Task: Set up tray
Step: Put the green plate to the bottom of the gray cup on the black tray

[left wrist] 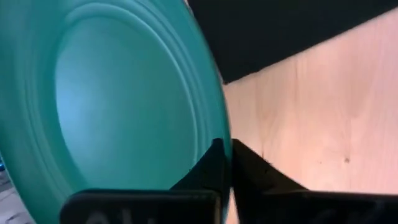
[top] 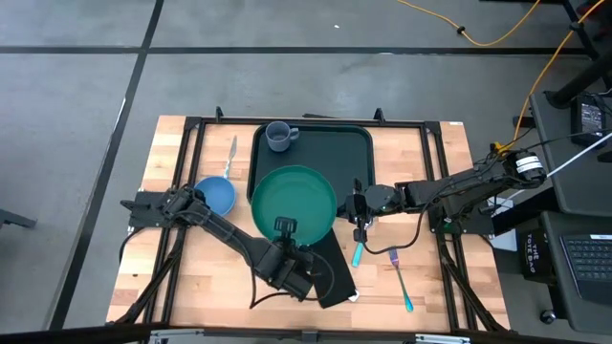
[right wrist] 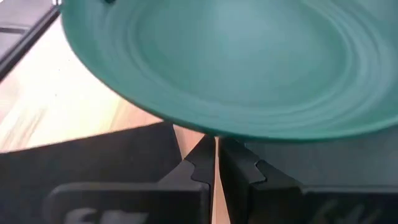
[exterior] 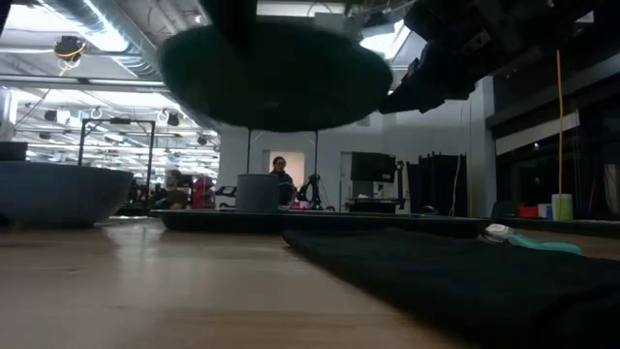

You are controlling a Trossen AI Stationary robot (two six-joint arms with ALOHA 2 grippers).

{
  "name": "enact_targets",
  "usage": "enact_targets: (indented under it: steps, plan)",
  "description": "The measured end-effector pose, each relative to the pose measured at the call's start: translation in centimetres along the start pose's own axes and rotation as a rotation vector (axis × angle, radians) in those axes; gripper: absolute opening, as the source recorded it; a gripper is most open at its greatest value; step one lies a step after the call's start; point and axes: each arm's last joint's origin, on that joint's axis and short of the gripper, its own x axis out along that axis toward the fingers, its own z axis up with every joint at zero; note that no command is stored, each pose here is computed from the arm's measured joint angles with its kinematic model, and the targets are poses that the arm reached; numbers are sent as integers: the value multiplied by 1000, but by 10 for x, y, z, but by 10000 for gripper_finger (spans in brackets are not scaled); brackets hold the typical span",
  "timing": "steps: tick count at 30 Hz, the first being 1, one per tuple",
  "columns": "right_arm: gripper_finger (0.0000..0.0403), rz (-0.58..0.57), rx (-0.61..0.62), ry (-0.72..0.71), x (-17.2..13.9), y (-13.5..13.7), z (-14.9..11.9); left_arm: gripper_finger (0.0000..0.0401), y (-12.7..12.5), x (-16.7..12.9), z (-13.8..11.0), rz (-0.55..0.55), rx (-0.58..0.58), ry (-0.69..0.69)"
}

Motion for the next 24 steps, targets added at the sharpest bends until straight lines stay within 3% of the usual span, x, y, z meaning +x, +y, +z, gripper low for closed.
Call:
enact_targets:
  steps: [7,13,24]
  plan:
    - [26,1,2,22,1,0,-9,2,3,25,-9,-67,34,62]
    - [26,0,6,9,1,0,-12,2,28,31,-21,-71,20,-10]
    - [26,0,2,-5,1,0,-11,2,77,89,-54,-112,12,-27]
